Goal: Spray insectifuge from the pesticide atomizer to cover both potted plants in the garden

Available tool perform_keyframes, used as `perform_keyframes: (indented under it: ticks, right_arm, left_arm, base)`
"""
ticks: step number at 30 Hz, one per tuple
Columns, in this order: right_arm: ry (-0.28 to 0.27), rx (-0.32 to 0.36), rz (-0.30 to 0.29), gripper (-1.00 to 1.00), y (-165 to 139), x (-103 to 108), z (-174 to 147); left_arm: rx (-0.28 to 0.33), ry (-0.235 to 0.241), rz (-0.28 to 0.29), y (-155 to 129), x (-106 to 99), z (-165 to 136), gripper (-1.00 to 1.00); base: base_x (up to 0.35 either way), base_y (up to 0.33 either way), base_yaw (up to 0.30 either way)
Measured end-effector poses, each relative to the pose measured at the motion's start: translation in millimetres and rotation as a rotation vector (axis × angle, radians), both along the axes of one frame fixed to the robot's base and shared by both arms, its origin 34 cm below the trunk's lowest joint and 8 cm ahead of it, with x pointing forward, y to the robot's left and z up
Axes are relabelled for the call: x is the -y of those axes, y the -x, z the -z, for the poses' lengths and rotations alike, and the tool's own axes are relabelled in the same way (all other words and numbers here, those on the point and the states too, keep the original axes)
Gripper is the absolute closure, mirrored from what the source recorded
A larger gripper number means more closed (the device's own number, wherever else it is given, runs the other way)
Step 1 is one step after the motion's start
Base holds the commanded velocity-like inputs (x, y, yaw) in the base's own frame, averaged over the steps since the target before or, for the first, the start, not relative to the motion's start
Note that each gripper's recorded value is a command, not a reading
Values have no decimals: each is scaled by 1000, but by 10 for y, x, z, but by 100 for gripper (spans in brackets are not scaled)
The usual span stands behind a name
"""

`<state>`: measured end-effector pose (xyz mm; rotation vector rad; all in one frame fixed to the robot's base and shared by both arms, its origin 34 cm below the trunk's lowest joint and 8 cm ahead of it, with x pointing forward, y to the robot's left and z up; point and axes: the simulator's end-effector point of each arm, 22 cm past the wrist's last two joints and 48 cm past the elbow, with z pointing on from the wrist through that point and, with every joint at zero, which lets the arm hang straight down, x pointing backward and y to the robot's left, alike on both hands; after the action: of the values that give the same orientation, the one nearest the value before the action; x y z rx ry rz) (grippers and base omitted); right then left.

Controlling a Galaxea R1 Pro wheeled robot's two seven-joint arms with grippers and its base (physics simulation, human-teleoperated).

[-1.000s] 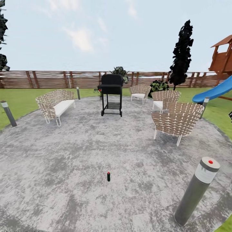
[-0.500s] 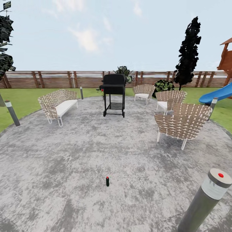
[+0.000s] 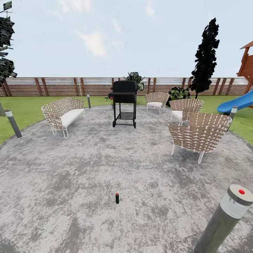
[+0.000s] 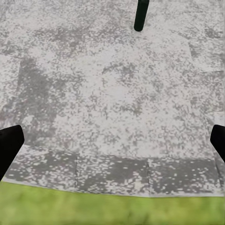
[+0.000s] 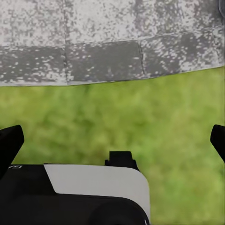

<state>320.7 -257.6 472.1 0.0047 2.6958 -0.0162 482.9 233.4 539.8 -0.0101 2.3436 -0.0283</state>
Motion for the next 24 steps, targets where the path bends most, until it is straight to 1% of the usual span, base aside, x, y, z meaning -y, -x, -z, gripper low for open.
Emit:
perform_keyframes:
  ticks: [4,12,16,24]
  right_arm:
    - [1,1,3,-100,0,16,-2]
    - [3,2,4,-100,-6,30,-5]
    - [3,2,4,-100,-8,31,-4]
    - [2,3,4,-100,-12,26,-5]
  left_arm:
    - [0,0,-1,4,-5,0,-100]
    - [0,1,-2,4,-7,-1,-100]
    - [0,1,-2,2,-1,0,-100]
    - [0,1,-2,2,-4,1,-100]
  base:
    - [227,0,0]
    - [310,0,0]
    - [76,0,0]
    - [10,0,0]
